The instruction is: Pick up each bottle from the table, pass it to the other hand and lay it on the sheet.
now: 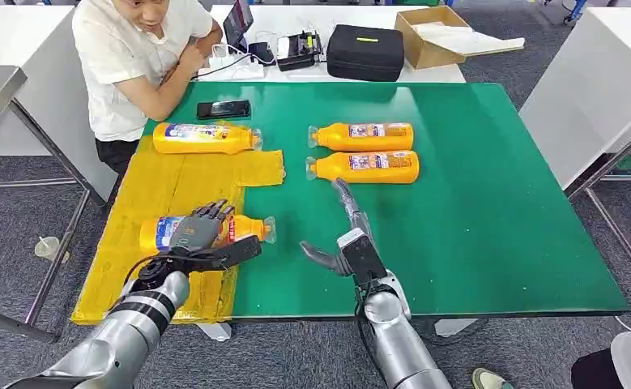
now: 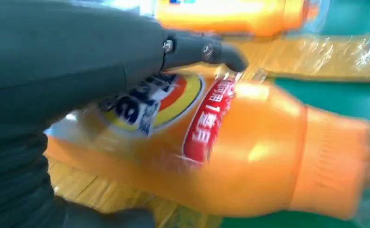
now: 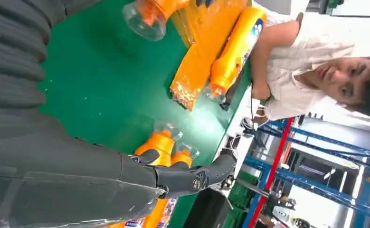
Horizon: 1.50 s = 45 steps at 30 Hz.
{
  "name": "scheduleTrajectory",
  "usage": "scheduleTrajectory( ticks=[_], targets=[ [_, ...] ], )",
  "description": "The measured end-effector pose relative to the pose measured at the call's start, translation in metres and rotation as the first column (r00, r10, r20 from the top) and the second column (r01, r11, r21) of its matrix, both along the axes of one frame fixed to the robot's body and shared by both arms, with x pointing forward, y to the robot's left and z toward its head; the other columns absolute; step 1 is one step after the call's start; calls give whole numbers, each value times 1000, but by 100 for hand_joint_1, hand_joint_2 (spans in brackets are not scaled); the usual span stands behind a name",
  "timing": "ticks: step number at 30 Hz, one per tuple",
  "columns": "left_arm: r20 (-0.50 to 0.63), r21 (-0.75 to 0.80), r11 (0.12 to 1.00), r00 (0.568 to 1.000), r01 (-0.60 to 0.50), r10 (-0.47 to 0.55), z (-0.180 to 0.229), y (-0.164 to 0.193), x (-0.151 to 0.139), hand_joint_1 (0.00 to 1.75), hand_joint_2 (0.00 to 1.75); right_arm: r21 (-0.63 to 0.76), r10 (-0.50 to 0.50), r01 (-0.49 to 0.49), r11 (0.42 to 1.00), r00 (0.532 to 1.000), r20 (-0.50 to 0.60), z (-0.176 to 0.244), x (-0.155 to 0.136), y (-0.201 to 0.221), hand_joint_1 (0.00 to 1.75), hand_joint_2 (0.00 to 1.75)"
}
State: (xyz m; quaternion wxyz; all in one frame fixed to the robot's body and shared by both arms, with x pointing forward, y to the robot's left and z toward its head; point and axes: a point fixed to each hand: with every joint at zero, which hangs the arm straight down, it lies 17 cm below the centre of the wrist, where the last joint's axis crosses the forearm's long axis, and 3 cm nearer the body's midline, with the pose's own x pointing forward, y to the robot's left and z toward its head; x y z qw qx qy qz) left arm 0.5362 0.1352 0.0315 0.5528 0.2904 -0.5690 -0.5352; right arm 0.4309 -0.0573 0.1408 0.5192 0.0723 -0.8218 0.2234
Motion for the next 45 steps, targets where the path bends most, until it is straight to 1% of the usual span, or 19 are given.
scheduleTrajectory(
  ticks=[2,7,10,16,21,23,25,26,28,29,30,33,36,38,39,40,41,42,45],
  targets=[
    [56,-27,1000,998,10,-8,11,-9,-2,0,175,-8,-4,4,1000,1000,-2,-3,-1,-1,0,175],
    [101,-52,998,995,21,-15,25,-20,-4,0,175,-12,-6,6,1000,1000,-8,-5,-3,-1,0,175],
    [168,-83,995,985,48,-33,41,-27,-6,0,175,-14,-8,8,1000,1000,-11,-6,-3,-1,0,175],
    [286,-144,980,954,136,-91,84,-62,-18,0,175,-23,-18,18,1000,1000,-12,-6,-4,-3,0,175],
    [338,-166,962,929,216,-151,104,-89,-35,0,175,-35,-28,27,999,1000,-5,-5,-4,-5,0,175],
    [360,-204,944,917,260,-175,114,-102,-46,0,175,-53,-42,43,998,999,7,-4,-4,-7,0,175],
    [347,-326,898,921,296,-178,127,-115,-59,0,175,-71,-65,67,995,997,29,-2,-5,-10,0,175],
    [323,-425,854,931,300,-167,134,-122,-68,0,175,-82,-82,85,993,996,46,0,-6,-13,0,175],
    [271,-612,734,950,294,-155,151,-132,-83,0,175,-114,-127,137,984,987,93,7,-10,-22,0,175],
    [257,-657,696,954,290,-155,155,-135,-89,0,175,-123,-140,153,981,984,109,10,-13,-25,0,175],
    [256,-684,669,954,291,-153,160,-136,-94,0,175,-126,-149,164,978,981,121,13,-15,-28,0,175],
    [266,-719,628,953,297,-146,170,-137,-102,0,175,-130,-172,192,973,974,150,21,-18,-35,0,175],
    [234,-776,571,963,269,-136,172,-135,-104,0,175,-176,-217,257,950,952,217,29,-19,-43,0,175],
    [182,-832,511,976,216,-118,167,-131,-103,0,175,-261,-283,364,894,911,300,33,-18,-57,0,175],
    [155,-858,479,982,187,-106,164,-127,-102,0,175,-331,-320,443,833,875,363,35,-15,-68,0,175],
    [137,-874,456,985,168,-101,162,-125,-101,0,175,-373,-339,488,789,852,400,36,-13,-76,0,175],
    [126,-884,441,987,158,-101,161,-125,-101,0,0,-394,-351,516,760,837,419,36,-11,-82,0,175],
    [113,-891,430,988,146,-101,159,-124,-101,0,175,-410,-363,538,736,826,432,35,-10,-88,0,175],
    [41,-921,379,991,85,-124,147,-127,-104,0,175,-496,-368,580,646,806,464,25,-5,-103,0,175]
  ],
)
